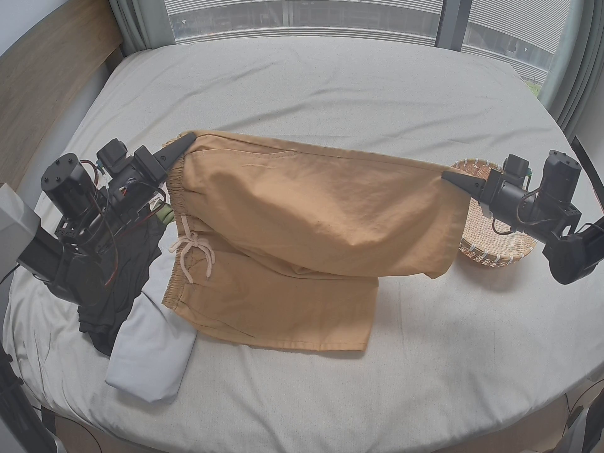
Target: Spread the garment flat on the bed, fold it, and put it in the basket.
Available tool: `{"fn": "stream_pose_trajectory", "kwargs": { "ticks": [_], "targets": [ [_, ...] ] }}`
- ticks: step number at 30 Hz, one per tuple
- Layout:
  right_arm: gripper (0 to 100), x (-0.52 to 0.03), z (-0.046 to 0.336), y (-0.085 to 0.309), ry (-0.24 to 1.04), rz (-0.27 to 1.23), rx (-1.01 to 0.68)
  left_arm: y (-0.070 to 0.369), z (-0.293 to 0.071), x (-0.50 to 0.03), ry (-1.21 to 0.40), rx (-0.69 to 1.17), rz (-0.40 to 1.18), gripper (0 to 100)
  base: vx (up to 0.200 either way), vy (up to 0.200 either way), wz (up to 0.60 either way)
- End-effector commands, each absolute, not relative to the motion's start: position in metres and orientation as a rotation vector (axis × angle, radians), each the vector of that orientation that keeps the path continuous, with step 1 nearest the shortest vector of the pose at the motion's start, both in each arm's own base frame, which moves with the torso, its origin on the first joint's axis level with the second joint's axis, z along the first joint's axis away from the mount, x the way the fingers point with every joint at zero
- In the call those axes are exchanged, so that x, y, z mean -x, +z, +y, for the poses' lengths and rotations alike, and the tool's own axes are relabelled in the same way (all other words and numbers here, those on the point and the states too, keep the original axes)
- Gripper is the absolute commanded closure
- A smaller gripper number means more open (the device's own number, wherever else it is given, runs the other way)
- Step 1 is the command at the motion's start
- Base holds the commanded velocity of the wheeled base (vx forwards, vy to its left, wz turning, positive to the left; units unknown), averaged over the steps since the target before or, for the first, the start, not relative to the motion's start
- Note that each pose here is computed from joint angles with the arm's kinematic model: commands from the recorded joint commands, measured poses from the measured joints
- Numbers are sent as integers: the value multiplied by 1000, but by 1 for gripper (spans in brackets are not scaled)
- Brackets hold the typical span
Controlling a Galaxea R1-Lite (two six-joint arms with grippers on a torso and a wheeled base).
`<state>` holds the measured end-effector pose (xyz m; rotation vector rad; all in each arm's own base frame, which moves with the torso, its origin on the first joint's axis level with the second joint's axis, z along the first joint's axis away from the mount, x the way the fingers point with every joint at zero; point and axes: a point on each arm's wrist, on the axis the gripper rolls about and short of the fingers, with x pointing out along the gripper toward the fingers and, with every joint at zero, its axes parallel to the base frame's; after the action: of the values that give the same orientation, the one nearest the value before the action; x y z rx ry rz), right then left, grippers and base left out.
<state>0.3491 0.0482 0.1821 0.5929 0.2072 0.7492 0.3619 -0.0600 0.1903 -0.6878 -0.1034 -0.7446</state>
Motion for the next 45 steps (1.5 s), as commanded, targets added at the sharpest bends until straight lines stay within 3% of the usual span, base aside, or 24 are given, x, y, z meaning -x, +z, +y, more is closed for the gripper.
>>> {"fn": "stream_pose_trajectory", "kwargs": {
  "ticks": [1, 16, 17, 25, 36, 45],
  "targets": [
    [100, -374, 50, 167, 741, 228, -601, 171, -64, -391, -718, 700, -80, 100, 0, 0, 0],
    [100, -423, 45, 162, 733, 147, -581, 168, -67, -439, -699, 702, -99, 100, 0, 0, 0],
    [0, -425, 44, 162, 715, 135, -580, 168, -67, -441, -700, 704, -91, 0, 0, 0, 0],
    [0, -416, 49, 141, 660, 140, -570, 165, -68, -451, -664, 784, -9, 0, 0, 0, 0],
    [0, -363, 78, 106, 723, 253, -518, 151, -44, -456, -444, 723, 30, 0, 0, 0, 0],
    [0, -345, 85, 82, 737, 305, -519, 151, -30, -446, -402, 723, 39, 0, 0, 0, 0]
  ]
}}
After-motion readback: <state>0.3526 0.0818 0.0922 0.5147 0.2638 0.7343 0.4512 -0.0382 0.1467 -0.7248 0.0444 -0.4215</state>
